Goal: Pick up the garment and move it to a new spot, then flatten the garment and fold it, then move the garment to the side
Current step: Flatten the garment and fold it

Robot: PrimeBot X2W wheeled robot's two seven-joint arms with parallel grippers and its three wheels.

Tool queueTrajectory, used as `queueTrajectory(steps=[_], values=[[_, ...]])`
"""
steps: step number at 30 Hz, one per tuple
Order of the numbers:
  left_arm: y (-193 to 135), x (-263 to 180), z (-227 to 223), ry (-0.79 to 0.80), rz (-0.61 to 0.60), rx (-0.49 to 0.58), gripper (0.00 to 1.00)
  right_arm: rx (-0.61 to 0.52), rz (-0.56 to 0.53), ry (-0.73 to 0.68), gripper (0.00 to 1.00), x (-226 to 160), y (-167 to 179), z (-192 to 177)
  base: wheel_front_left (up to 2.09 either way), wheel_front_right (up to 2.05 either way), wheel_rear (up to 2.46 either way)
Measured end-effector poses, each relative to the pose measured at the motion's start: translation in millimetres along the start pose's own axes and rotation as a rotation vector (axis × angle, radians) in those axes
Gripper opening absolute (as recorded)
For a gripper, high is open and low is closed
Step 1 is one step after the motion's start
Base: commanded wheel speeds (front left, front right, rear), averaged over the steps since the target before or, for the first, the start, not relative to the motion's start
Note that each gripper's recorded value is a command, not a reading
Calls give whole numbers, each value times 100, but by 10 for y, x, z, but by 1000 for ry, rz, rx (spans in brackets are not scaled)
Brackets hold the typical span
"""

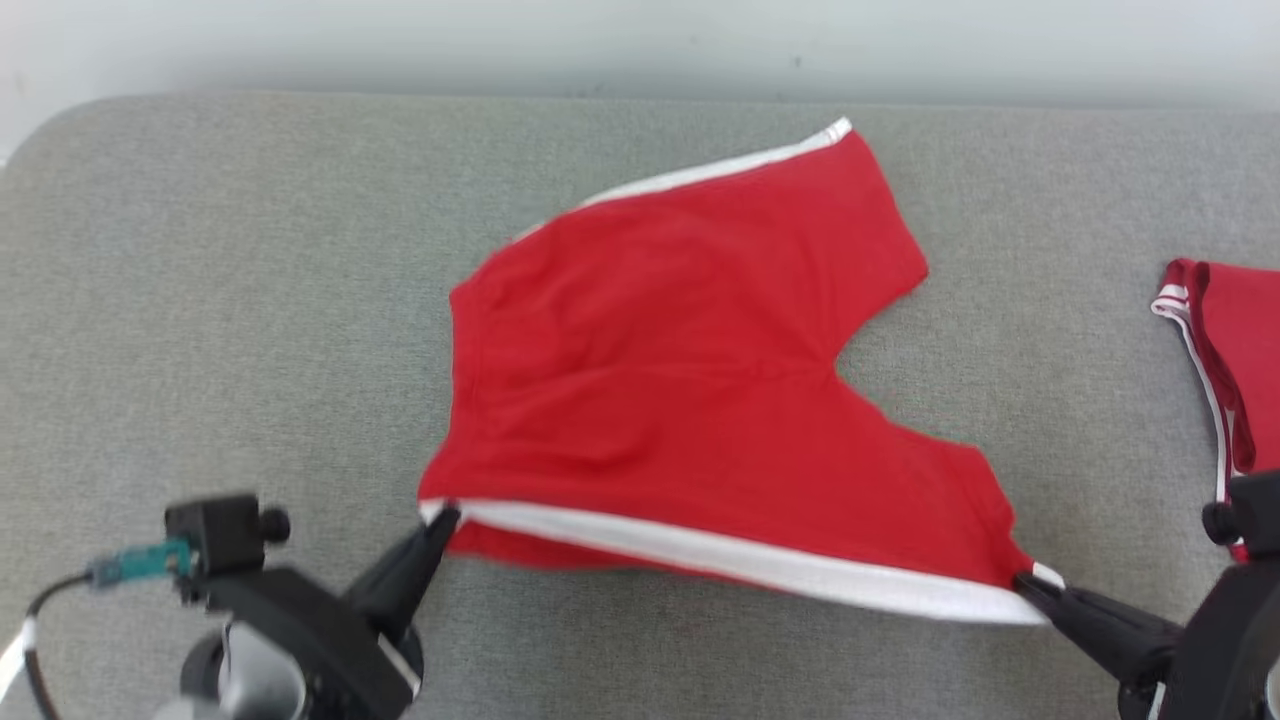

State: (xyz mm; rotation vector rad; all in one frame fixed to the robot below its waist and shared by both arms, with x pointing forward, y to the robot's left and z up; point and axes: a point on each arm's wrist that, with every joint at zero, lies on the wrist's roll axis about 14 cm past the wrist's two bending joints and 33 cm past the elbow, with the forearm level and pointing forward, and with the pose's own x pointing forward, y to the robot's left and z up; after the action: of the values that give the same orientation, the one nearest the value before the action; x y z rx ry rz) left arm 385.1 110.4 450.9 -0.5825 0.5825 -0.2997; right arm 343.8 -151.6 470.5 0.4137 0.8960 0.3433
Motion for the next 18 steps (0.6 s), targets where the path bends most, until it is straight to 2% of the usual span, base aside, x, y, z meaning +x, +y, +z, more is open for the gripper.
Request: queueTrajectory(steps=[18], values=[[66,-561,-470,188,67,-35,0,37,86,208,0,-197,245,-677,0,0,0]])
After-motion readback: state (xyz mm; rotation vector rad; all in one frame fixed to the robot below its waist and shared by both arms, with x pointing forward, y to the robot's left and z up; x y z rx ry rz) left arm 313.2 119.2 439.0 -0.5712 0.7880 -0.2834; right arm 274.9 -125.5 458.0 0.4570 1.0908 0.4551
